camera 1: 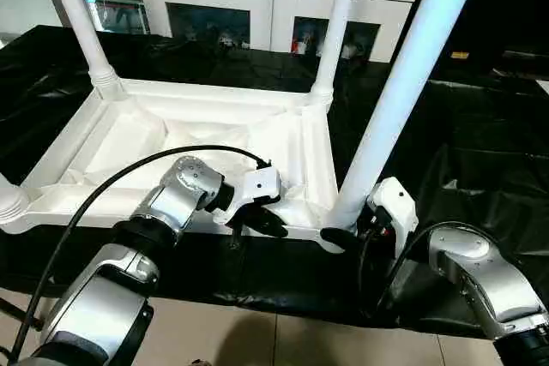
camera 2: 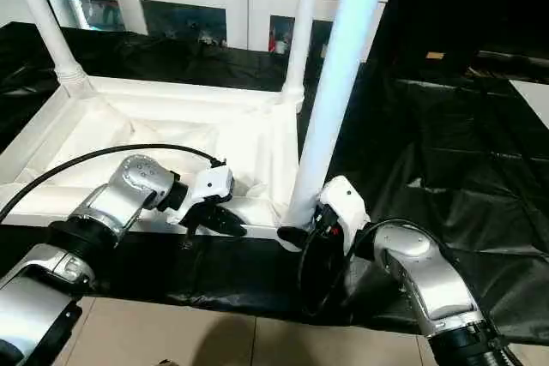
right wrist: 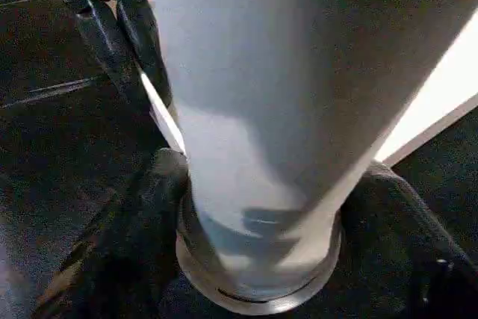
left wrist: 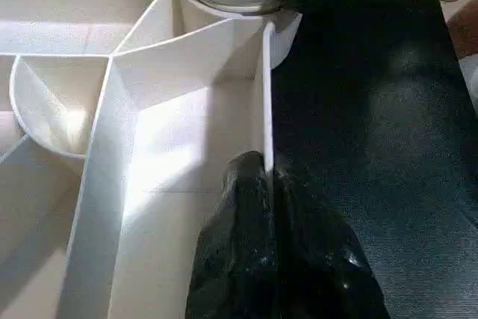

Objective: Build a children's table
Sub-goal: Rotate leg to tighten

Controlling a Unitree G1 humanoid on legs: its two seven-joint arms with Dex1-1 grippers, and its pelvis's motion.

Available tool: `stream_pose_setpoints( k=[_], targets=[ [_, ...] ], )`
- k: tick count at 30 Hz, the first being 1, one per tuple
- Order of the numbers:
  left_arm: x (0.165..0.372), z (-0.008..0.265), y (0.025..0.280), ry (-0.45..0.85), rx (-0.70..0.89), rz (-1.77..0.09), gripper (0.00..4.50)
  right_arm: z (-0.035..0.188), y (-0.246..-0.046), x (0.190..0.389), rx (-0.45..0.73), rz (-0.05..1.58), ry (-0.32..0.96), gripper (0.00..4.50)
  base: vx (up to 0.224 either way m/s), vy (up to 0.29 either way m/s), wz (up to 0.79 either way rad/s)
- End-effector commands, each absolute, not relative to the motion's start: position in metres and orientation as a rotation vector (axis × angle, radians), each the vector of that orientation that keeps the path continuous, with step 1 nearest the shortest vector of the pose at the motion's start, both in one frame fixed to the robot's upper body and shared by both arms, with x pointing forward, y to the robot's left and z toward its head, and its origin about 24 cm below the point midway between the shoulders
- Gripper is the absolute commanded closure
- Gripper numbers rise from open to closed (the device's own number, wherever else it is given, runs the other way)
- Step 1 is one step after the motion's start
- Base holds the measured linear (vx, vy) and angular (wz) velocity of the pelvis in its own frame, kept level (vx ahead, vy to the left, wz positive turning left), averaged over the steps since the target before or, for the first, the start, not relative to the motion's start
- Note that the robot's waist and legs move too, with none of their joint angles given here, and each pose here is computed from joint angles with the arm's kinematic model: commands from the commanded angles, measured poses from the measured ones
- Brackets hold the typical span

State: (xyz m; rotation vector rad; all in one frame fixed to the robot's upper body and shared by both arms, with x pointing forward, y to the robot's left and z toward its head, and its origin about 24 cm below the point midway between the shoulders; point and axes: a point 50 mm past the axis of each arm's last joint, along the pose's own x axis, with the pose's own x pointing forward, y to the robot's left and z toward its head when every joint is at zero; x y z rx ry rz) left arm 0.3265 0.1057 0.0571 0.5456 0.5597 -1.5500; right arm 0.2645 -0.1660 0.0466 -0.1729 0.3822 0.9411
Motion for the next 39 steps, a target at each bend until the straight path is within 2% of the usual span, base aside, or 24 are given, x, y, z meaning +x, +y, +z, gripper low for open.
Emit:
stream_pose_setpoints(
  k=[1,4,7,8,10,12,16,19,22,27,31,32,34,38,39],
  targets=[
    [0.315,0.038,0.112,0.686,0.547,-1.591,4.5,0.047,-0.175,0.268,-0.184,0.907,0.395,1.68,0.0,0.0,0.0],
    [0.314,0.037,0.114,0.69,0.542,-1.583,4.5,0.046,-0.175,0.269,-0.169,0.881,0.401,1.81,0.0,0.0,0.0],
    [0.316,0.038,0.113,0.669,0.528,-1.554,4.5,0.044,-0.175,0.275,-0.16,0.8,0.387,1.84,0.0,0.0,0.0],
    [0.318,0.038,0.111,0.646,0.527,-1.526,4.5,0.043,-0.175,0.28,-0.15,0.729,0.374,1.85,0.0,0.0,0.0],
    [0.328,0.041,0.105,0.583,0.523,-1.413,4.5,0.041,-0.172,0.289,-0.099,0.602,0.358,1.86,0.0,0.0,0.0],
    [0.345,0.046,0.097,0.518,0.532,-1.225,4.5,0.039,-0.164,0.305,0.0,0.389,0.347,1.86,0.0,0.0,0.0],
    [0.354,0.05,0.091,0.487,0.531,-1.113,4.5,0.038,-0.158,0.314,0.046,0.29,0.347,1.87,-0.04,0.008,-0.04],
    [0.369,0.061,0.068,0.421,0.49,-0.908,4.5,0.038,-0.144,0.331,0.18,0.102,0.351,1.88,0.0,0.0,0.0],
    [0.372,0.069,0.043,0.327,0.496,-0.86,4.5,0.037,-0.13,0.341,0.223,-0.013,0.357,1.89,0.0,0.0,0.0],
    [0.368,0.069,0.03,0.296,0.514,-0.918,4.5,0.038,-0.126,0.343,0.198,-0.063,0.346,1.92,0.035,0.0,0.0],
    [0.366,0.064,0.032,0.309,0.528,-0.943,4.5,0.037,-0.128,0.343,0.175,-0.068,0.34,1.92,0.0,0.0,0.0],
    [0.366,0.063,0.033,0.312,0.53,-0.945,4.5,0.038,-0.128,0.342,0.176,-0.05,0.33,1.57,0.0,0.0,0.0],
    [0.365,0.059,0.036,0.321,0.542,-0.96,4.5,0.042,-0.127,0.341,0.177,0.003,0.29,1.22,0.0,0.0,0.0],
    [0.364,0.058,0.038,0.325,0.542,-0.97,4.5,0.049,-0.134,0.337,0.138,0.011,0.256,1.13,0.0,0.0,0.0],
    [0.364,0.058,0.038,0.326,0.543,-0.975,4.5,0.05,-0.137,0.336,0.134,0.01,0.249,0.87,0.0,0.0,0.0]
  ],
)
